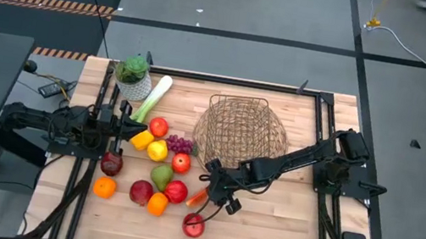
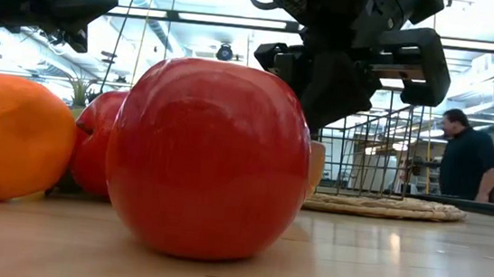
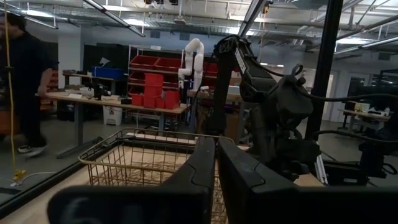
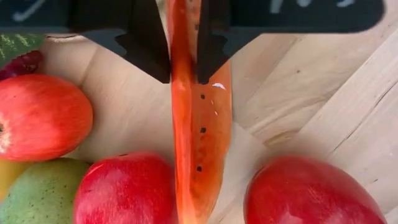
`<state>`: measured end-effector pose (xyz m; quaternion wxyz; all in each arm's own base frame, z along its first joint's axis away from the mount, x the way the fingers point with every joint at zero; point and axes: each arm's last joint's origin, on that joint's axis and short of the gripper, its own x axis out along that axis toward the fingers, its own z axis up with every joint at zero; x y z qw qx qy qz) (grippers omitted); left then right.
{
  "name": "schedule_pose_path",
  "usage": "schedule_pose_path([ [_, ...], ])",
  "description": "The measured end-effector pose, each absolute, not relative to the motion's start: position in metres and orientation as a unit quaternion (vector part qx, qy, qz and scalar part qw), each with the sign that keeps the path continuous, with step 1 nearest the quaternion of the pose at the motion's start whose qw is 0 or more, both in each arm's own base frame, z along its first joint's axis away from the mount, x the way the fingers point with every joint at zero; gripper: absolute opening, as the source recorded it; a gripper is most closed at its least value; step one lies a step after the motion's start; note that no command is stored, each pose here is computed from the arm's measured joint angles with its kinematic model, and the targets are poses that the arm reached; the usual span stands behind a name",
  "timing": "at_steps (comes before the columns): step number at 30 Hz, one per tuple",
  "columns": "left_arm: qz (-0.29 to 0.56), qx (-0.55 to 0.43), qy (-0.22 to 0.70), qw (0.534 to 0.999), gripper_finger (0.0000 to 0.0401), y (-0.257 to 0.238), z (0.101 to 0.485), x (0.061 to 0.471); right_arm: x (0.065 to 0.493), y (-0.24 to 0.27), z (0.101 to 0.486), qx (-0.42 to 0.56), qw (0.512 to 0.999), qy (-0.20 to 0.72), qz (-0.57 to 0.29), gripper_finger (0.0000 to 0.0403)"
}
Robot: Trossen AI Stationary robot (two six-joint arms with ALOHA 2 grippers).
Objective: Build produce basket
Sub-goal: Put the orange melon into the wire basket
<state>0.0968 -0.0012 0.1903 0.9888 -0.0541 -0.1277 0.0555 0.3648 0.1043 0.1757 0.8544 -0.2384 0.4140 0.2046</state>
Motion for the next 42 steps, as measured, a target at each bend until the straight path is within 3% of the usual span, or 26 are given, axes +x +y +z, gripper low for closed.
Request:
schedule_pose_path([
  [8,0.055,-0.054,-0.128,0.989,0.0031,-0.001,0.19,0.097,0.365,0.103,0.176,-0.259,0.852,0.414,0.188,0.0022],
  [16,0.055,-0.054,-0.128,0.989,0.0029,-0.001,0.19,0.097,0.364,0.115,0.187,-0.264,0.865,0.379,0.196,0.0023],
  [26,0.055,-0.054,-0.126,0.989,0.0032,-0.001,0.19,0.097,0.34,0.124,0.249,-0.278,0.898,0.293,0.177,0.0023],
  [35,0.056,-0.053,-0.122,0.99,0.0026,-0.001,0.189,0.097,0.299,0.103,0.322,-0.317,0.922,0.21,0.079,0.0024],
  [42,0.056,-0.053,-0.12,0.99,0.0031,-0.001,0.189,0.097,0.271,0.063,0.346,-0.364,0.888,0.261,-0.105,0.0024],
])
